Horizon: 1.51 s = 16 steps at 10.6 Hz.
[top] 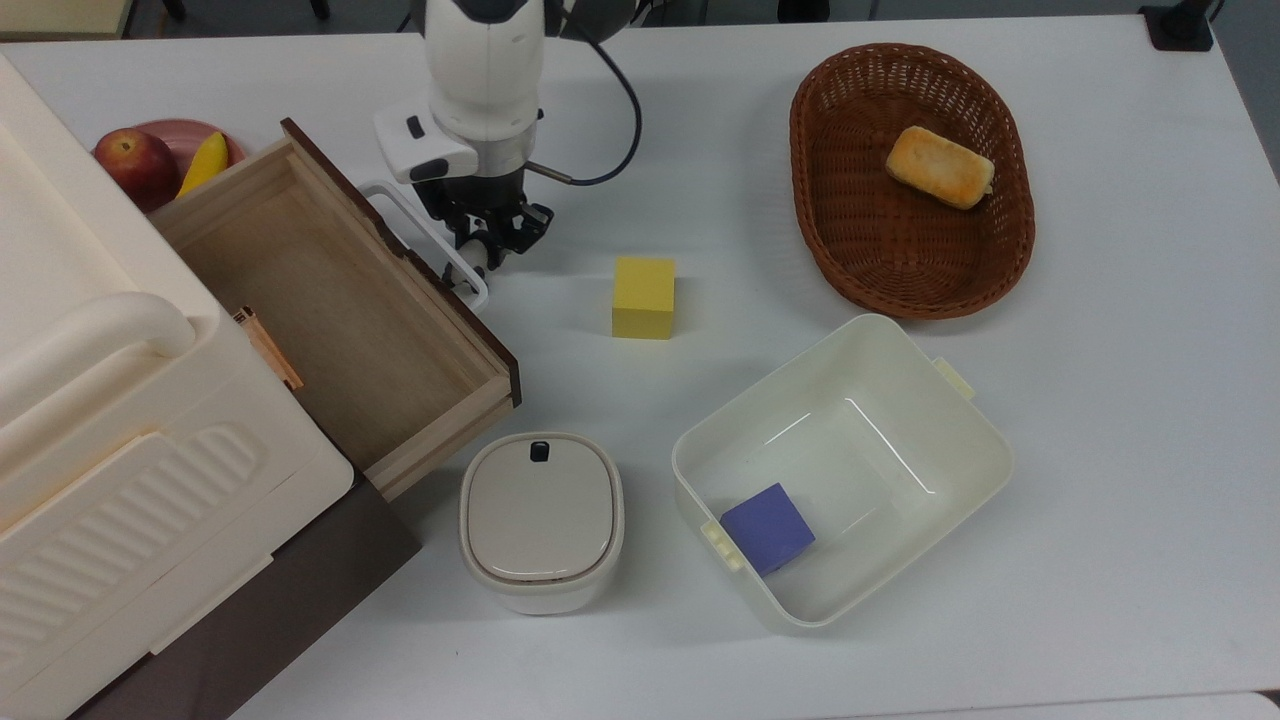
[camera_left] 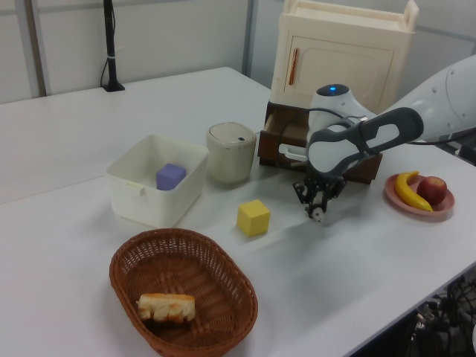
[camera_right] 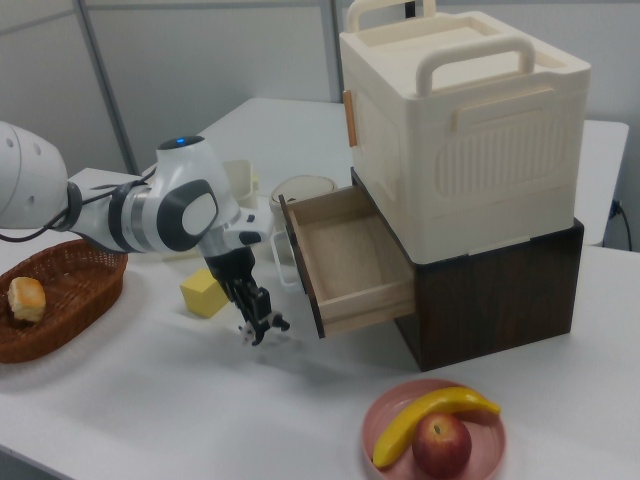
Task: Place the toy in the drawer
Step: 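Carry the held panda toy over the open wooden drawer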
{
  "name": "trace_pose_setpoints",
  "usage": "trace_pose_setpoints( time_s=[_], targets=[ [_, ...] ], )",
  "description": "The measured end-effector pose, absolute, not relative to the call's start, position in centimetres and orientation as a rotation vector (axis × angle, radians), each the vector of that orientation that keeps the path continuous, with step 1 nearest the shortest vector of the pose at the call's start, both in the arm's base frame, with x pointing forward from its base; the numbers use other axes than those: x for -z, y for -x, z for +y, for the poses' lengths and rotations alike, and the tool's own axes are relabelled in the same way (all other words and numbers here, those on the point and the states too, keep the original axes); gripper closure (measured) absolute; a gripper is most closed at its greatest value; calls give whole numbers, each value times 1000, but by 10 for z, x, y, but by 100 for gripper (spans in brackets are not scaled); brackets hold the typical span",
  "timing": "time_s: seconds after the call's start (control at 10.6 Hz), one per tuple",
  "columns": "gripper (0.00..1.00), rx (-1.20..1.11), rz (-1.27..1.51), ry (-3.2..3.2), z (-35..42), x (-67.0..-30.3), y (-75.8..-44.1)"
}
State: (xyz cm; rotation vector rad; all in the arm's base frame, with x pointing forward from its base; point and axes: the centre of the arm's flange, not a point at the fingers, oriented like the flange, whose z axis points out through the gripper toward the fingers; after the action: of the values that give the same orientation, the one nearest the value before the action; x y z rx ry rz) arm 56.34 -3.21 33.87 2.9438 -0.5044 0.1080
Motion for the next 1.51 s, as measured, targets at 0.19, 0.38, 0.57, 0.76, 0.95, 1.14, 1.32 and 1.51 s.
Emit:
trace_pose_setpoints(
  time_s=[0.19,0.38,0.57,0.76,0.95,1.14,1.32,1.51],
  targets=[
    [61,-175,-509,-2952,-20,-358,-576],
    [61,-233,-507,-2970,-8,-377,-587],
    [61,-264,-503,-3002,11,-389,-593],
    [61,-258,-475,-3014,31,-392,-593],
    [61,-289,-495,-3031,48,-405,-597],
    [61,-287,-506,-3038,57,-432,-605],
    [61,-329,-539,-3052,57,-462,-614],
    [61,-389,-556,-3055,54,-482,-621]
  ],
)
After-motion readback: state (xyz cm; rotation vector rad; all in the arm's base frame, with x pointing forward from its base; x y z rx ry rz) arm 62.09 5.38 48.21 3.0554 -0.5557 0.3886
